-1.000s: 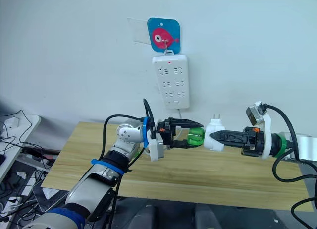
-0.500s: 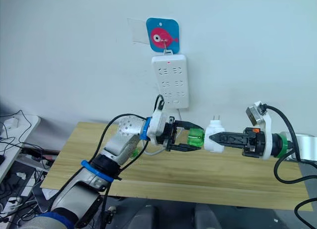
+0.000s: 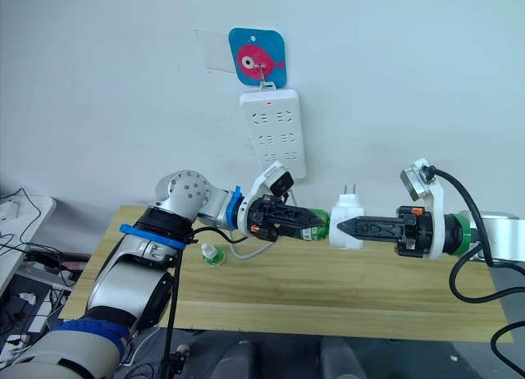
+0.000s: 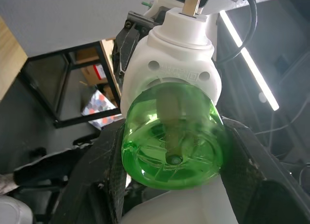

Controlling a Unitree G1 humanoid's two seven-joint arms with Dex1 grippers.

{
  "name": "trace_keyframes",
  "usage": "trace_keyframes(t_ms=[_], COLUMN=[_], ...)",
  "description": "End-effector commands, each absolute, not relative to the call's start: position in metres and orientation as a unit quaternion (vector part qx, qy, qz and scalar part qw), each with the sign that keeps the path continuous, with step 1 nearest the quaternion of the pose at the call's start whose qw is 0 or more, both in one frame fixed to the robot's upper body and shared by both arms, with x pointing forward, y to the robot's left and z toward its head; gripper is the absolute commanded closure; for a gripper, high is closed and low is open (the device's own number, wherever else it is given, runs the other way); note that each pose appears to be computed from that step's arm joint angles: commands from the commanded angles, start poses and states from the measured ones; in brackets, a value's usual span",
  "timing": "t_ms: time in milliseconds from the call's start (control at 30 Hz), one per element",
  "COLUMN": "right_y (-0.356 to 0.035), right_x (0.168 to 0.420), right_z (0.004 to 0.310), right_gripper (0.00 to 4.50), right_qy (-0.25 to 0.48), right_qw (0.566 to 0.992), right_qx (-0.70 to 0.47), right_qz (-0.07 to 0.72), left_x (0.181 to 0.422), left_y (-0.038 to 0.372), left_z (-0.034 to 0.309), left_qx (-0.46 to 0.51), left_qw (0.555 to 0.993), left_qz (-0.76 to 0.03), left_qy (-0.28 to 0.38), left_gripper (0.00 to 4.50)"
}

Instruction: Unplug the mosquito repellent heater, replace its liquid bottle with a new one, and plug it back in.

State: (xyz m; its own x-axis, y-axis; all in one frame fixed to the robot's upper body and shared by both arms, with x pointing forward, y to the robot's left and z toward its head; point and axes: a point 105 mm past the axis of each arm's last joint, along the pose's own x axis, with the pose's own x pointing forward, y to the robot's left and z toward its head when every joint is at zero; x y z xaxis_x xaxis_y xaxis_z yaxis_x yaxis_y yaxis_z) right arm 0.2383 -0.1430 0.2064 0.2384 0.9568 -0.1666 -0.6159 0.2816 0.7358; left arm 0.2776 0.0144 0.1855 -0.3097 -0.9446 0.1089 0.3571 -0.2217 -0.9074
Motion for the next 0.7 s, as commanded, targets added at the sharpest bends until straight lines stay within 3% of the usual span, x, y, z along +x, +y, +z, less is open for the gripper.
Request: trace_keyframes(t_ms=[33, 233, 400, 600, 700], right_y=[-0.140, -0.147, -0.155, -0.166, -0.170], right_x=[0.235, 0.238, 0.246, 0.252, 0.252], right_z=[0.206, 0.207, 0.208, 0.210, 0.210], right_gripper=[1.47, 1.47, 1.47, 1.47, 1.47], right_qy=[0.317, 0.312, 0.304, 0.294, 0.294], right_qw=[0.730, 0.734, 0.742, 0.748, 0.751], right_qx=[0.274, 0.286, 0.304, 0.322, 0.327], right_qz=[0.540, 0.531, 0.514, 0.500, 0.493], left_x=[0.274, 0.276, 0.282, 0.290, 0.291], left_y=[0.013, 0.015, 0.021, 0.037, 0.045], left_z=[0.213, 0.212, 0.210, 0.204, 0.203], left_qx=[-0.355, -0.338, -0.316, -0.193, -0.142], left_qw=[0.453, 0.477, 0.516, 0.604, 0.629], left_qz=[-0.738, -0.741, -0.735, -0.740, -0.743], left_qy=[0.351, 0.330, 0.305, 0.221, 0.179], left_gripper=[1.90, 0.08, 0.01, 0.01, 0.01])
